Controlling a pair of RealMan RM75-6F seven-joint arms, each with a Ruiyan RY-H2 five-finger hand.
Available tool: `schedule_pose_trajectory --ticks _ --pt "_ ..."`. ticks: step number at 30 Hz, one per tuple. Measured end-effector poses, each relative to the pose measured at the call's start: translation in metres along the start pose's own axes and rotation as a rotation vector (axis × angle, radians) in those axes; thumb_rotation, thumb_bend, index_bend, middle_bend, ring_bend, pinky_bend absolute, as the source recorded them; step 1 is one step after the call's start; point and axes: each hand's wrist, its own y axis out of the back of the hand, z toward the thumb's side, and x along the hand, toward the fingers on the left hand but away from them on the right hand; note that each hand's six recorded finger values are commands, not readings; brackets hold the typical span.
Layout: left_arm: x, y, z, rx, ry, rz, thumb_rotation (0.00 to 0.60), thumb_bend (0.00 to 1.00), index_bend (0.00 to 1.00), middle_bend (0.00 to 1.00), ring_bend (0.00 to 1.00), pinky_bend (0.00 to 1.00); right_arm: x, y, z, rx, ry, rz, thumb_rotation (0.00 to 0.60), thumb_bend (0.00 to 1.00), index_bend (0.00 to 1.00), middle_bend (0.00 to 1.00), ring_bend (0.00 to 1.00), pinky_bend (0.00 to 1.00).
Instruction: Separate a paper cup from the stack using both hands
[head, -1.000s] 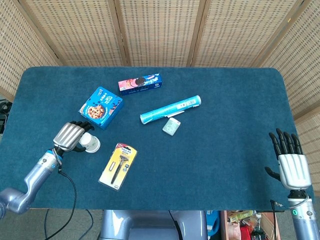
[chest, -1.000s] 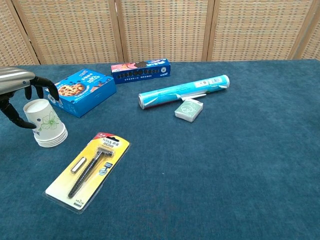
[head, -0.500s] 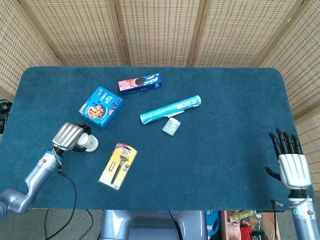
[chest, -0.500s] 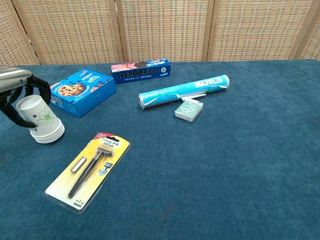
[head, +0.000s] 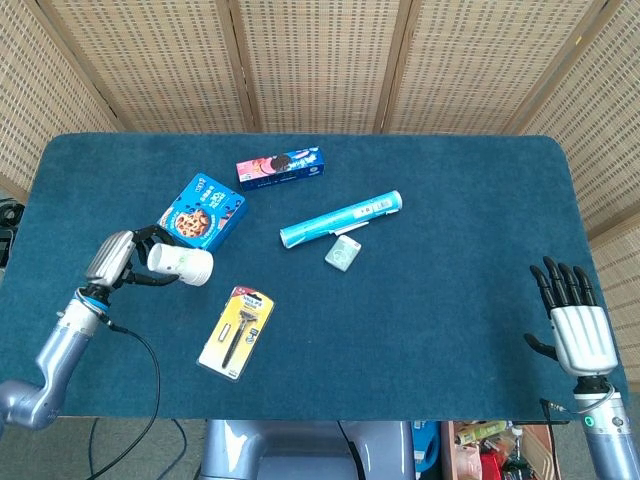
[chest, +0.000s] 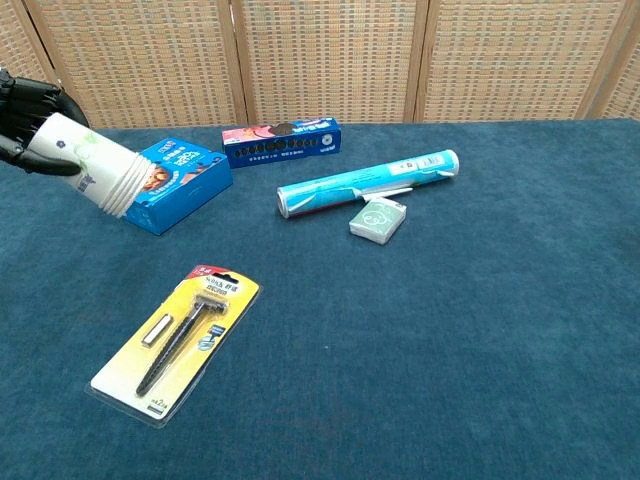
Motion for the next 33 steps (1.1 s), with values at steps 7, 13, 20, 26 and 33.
schedule_pose_trajectory --ticks 7,13,20,26,33 --pt "0.022 -0.023 0.008 -0.433 0.04 -0.082 0.6 0.08 0.53 0.46 0.55 0.63 -0.012 0.011 0.003 0.034 0.029 -0.017 0.6 0.0 0.0 0.0 0.0 0.0" --pt "0.057 -0.074 0.034 -0.668 0.074 -0.204 0.6 0.08 0.53 0.46 0.55 0.62 -0.025 0.02 0.011 0.041 0.088 -0.043 0.6 0.0 0.0 0.01 0.0 0.0" --pt "0.09 -0.117 0.069 -0.715 0.074 -0.308 0.6 0.08 0.53 0.46 0.55 0.63 -0.04 0.029 0.018 0.053 0.214 -0.099 0.6 0.0 0.12 0.09 0.01 0.11" --pt "0.105 -0.143 0.094 -0.68 0.058 -0.385 0.6 0.08 0.53 0.46 0.55 0.63 -0.055 0.037 0.036 0.047 0.386 -0.158 0.6 0.0 0.16 0.09 0.02 0.16" --pt "0.118 -0.174 0.131 -0.681 0.024 -0.455 0.6 0.08 0.53 0.46 0.55 0.62 -0.085 0.044 0.085 0.044 0.598 -0.191 0.6 0.0 0.26 0.1 0.02 0.17"
